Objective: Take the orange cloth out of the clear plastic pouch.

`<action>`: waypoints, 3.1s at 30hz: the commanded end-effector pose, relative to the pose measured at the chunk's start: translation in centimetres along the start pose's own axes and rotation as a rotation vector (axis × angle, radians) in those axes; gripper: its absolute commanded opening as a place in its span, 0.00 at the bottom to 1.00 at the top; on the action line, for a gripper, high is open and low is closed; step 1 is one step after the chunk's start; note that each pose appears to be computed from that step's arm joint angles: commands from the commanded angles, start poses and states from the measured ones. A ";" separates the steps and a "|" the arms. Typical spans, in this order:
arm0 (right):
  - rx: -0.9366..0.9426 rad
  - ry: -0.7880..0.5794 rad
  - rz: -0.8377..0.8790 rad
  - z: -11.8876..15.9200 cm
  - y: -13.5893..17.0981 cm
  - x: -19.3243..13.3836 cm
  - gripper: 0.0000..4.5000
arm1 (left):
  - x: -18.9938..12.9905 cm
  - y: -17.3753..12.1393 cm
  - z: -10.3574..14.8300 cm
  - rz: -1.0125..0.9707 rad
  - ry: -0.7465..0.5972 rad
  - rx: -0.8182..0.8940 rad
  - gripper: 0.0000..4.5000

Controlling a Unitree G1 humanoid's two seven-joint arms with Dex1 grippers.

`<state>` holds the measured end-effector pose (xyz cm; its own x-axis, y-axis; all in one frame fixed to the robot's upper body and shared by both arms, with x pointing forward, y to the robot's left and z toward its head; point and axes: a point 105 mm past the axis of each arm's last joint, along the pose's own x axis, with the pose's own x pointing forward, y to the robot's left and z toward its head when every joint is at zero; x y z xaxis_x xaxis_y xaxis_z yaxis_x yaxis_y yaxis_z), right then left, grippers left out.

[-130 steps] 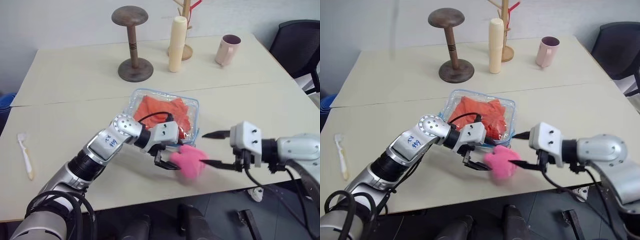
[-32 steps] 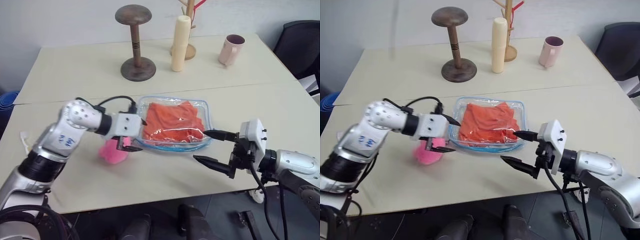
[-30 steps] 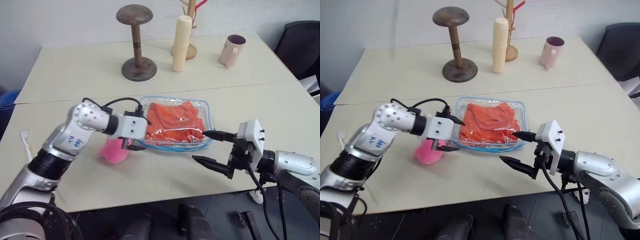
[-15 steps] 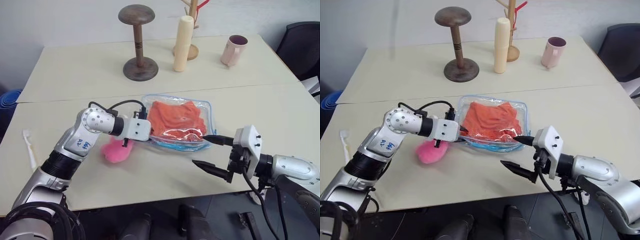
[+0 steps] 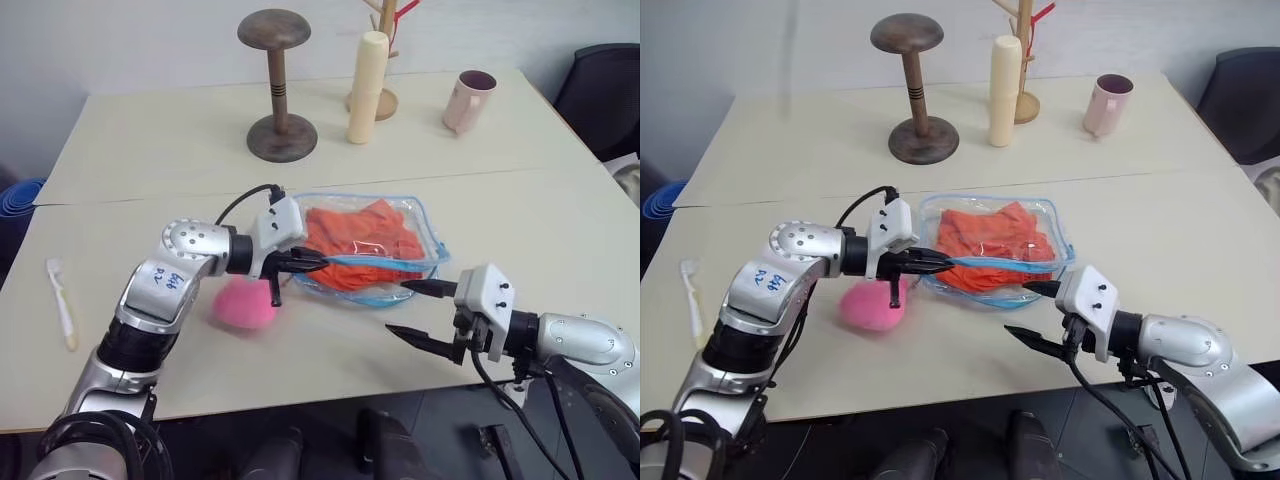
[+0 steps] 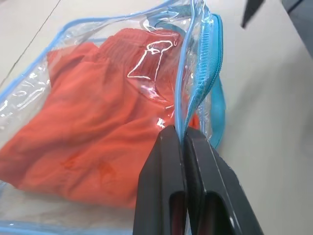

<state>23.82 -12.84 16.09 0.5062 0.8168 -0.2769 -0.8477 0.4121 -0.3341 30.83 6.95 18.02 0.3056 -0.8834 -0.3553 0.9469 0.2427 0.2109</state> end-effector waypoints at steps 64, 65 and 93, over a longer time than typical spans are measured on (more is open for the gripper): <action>-0.933 0.227 0.221 -2.6 1.8 -4.2 0.00 | 2.0 3.0 -1.5 0.281 0.004 0.032 0.00; -0.930 0.287 0.209 -3.6 1.3 -5.3 0.00 | 1.7 2.8 -1.4 0.265 0.008 0.040 0.00; -0.246 0.556 -0.593 -11.3 -12.7 -14.3 0.79 | 0.7 -2.1 0.8 -0.035 -0.071 -0.026 0.53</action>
<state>30.11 -34.32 13.15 0.9260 0.1132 -0.3601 -0.3697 0.4653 -0.8043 29.82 5.06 16.38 0.2824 -0.8913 -0.3548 0.9552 0.2270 0.1899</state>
